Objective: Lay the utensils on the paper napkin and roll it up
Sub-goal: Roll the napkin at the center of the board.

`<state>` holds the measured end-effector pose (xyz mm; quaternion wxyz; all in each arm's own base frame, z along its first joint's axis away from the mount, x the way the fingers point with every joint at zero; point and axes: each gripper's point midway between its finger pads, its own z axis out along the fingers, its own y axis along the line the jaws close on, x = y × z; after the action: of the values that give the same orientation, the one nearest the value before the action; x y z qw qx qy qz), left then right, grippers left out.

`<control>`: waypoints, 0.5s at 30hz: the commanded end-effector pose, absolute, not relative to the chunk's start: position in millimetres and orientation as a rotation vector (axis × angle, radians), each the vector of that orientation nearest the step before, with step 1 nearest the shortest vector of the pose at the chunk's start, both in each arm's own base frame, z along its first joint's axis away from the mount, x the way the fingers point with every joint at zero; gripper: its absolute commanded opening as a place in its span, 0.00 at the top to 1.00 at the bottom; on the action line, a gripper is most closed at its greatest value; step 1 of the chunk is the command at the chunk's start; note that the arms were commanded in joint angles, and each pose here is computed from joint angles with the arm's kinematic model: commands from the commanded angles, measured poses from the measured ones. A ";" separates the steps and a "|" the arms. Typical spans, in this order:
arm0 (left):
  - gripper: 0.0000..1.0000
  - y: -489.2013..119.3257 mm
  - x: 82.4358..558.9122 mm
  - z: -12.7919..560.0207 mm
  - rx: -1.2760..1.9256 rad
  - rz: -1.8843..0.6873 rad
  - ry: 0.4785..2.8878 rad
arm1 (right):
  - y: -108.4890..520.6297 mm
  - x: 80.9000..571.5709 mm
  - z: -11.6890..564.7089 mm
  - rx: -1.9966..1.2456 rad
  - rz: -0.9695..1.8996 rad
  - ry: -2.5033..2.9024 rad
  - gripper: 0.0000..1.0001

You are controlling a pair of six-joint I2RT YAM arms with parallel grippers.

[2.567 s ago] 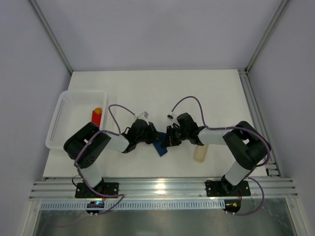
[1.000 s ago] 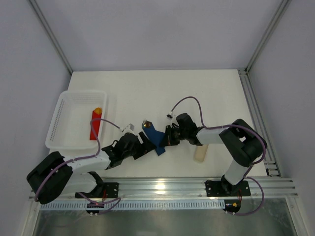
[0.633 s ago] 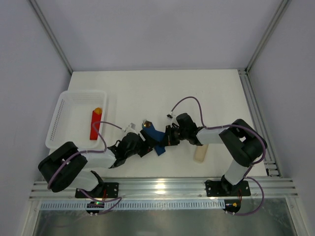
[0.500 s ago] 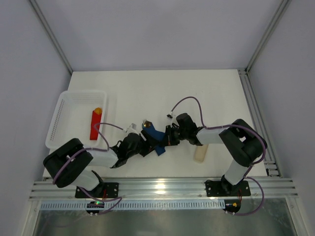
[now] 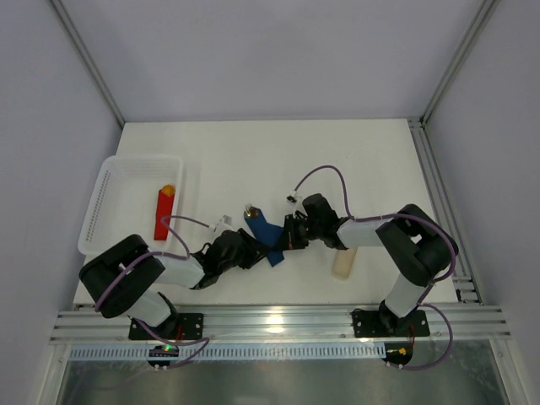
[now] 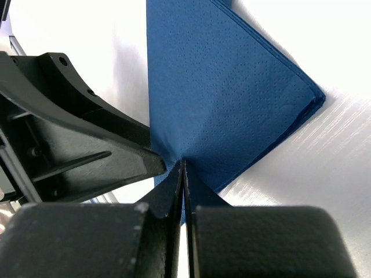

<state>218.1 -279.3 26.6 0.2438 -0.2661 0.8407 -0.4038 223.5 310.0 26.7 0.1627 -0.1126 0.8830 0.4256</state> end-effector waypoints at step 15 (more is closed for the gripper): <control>0.73 -254.6 197.3 -19.8 -0.739 -0.882 2.443 | 303.1 247.7 63.3 -0.356 1.047 2.444 0.96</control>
<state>216.2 -278.7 20.6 0.2390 -0.2714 0.8440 -0.3960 230.5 299.8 37.6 0.1823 -0.1138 0.8965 0.3874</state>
